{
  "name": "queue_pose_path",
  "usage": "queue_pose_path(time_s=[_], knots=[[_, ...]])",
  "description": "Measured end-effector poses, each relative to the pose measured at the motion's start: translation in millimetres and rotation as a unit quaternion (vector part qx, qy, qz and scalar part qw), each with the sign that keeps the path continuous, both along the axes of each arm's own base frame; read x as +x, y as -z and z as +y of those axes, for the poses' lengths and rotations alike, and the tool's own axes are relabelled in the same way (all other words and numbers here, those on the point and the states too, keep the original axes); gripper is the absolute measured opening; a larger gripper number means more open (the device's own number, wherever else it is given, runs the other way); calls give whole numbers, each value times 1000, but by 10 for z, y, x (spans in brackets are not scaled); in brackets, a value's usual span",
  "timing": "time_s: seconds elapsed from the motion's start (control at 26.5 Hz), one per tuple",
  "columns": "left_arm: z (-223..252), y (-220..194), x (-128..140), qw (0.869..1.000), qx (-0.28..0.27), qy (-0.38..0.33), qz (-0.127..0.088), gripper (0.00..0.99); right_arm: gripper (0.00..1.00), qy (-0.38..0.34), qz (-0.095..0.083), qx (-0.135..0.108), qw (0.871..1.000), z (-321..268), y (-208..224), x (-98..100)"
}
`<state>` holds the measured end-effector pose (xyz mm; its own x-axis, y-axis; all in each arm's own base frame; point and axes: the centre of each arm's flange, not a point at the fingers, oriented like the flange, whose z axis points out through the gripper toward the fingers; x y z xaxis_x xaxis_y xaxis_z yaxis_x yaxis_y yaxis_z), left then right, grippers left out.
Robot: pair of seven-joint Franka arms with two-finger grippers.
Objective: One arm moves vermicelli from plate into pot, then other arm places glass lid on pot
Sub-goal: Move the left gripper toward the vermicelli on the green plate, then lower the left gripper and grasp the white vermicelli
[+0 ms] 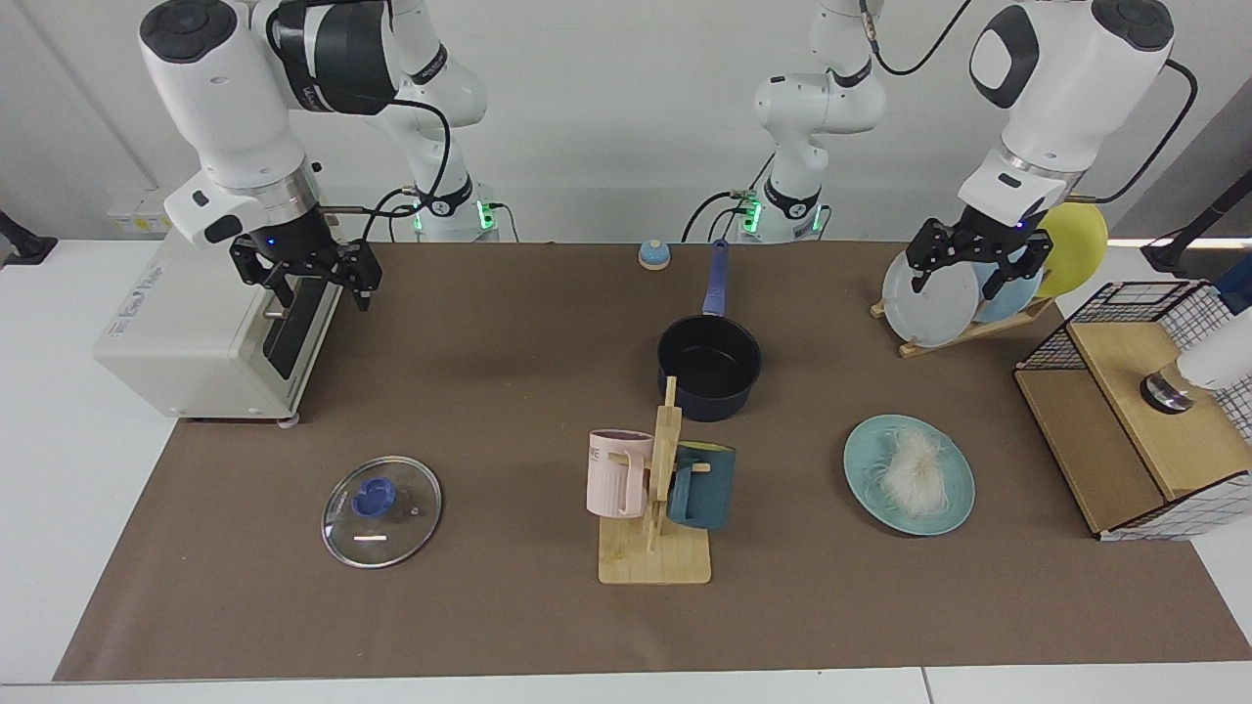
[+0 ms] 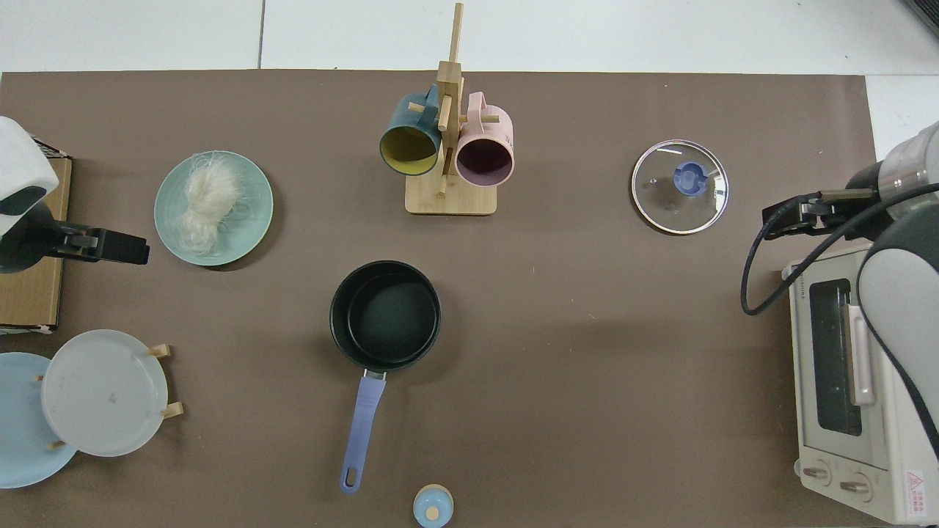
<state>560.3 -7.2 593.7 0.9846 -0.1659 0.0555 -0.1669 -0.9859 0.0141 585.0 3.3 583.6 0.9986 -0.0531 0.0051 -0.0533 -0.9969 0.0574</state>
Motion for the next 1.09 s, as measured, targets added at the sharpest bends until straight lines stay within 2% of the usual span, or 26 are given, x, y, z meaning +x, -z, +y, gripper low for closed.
queue_pose_path(time_s=[0.57,0.87,0.98,1.09], knots=[[-4,10,58,1000,-2,-8,-8,991,996,0,-1,0,1000,0,-1,2],[-33,103,351,1000,2,-8,-11,991,996,0,-1,0,1000,0,-1,2],[-40,271,496,1000,3,-8,-13,991,996,0,-1,0,1000,0,-2,2],[-35,482,664,1000,5,-10,-25,991,996,0,-1,0,1000,0,-2,3]])
